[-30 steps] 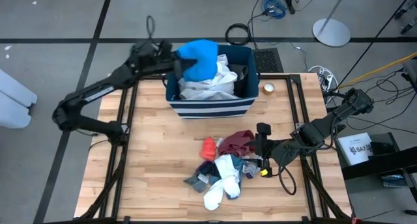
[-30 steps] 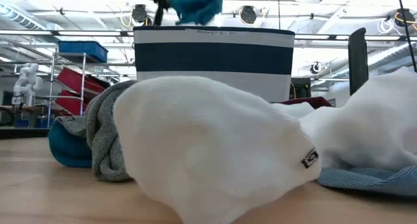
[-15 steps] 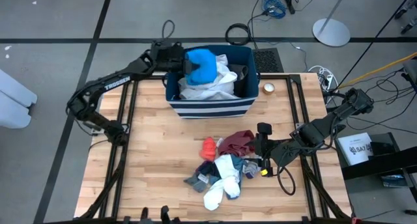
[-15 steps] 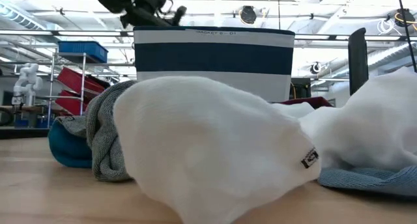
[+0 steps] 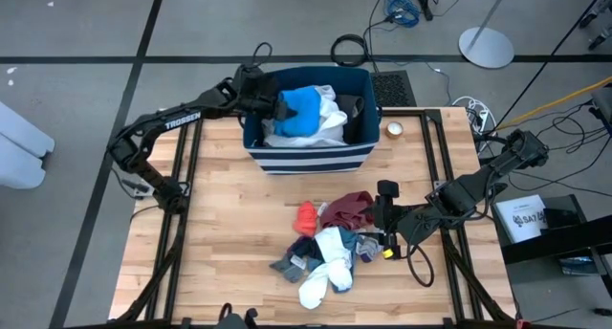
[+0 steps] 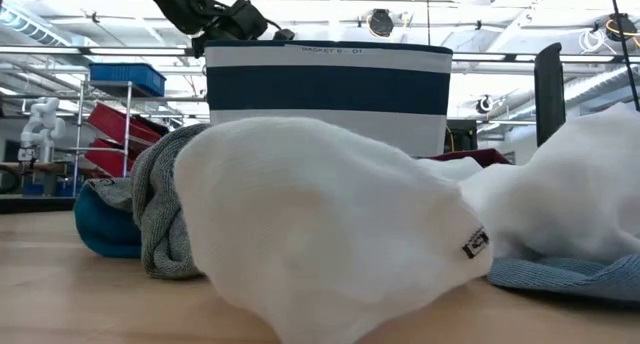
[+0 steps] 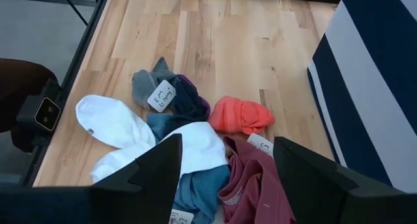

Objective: Sort clothes
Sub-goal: Put the blue shorts into the blue laundry organizer

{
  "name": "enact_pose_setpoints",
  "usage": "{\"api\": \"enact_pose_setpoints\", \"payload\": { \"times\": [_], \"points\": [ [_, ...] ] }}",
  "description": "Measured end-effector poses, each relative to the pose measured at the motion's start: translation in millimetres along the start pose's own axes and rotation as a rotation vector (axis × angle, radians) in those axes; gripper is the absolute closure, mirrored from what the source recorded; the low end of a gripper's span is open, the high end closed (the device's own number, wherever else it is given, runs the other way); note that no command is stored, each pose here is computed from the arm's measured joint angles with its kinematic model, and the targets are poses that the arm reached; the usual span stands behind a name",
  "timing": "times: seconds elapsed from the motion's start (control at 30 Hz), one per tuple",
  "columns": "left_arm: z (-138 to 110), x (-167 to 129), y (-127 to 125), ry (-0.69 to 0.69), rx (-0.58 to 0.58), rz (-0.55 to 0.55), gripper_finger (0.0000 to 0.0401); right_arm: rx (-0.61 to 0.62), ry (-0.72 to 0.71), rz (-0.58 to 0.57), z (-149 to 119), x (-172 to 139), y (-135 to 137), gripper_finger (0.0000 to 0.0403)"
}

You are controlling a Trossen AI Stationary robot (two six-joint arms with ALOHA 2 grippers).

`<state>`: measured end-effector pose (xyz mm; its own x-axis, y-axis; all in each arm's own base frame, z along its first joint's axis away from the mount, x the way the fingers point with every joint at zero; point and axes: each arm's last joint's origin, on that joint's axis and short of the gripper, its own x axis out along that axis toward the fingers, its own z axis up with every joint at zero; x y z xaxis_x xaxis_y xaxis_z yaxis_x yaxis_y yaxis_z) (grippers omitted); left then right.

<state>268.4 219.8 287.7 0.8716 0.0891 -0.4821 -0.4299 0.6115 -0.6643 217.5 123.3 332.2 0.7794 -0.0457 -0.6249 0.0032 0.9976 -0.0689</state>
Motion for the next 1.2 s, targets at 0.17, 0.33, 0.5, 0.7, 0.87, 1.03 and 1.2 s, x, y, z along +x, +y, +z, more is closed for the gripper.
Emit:
{"api": "enact_pose_setpoints", "payload": {
  "times": [0.17,0.33,0.5,0.7,0.87,1.03,1.2],
  "points": [
    [2,0,-3,-0.004,0.027,-0.053,0.0338,-0.004,-0.001,0.000,0,0,0,0.0174],
    [8,-1,-10,-0.025,0.058,-0.108,0.0275,0.000,-0.001,0.000,0,0,0,0.0174],
    [28,-13,-30,-0.071,0.183,-0.167,0.0226,0.000,-0.001,0.000,0,0,0,0.0174],
    [43,-35,-49,-0.053,0.238,0.017,0.0221,0.000,-0.001,0.000,0,0,0,0.0174],
    [49,-59,-60,-0.029,0.285,0.300,0.0221,0.000,-0.001,0.000,0,0,0,0.0174],
    [61,-80,-81,-0.092,0.318,0.368,0.0221,0.000,-0.001,0.001,0,0,0,0.0174],
    [62,-77,-109,-0.124,0.406,0.194,0.0221,-0.005,-0.001,0.000,0,0,0,0.0174]
  ]
}}
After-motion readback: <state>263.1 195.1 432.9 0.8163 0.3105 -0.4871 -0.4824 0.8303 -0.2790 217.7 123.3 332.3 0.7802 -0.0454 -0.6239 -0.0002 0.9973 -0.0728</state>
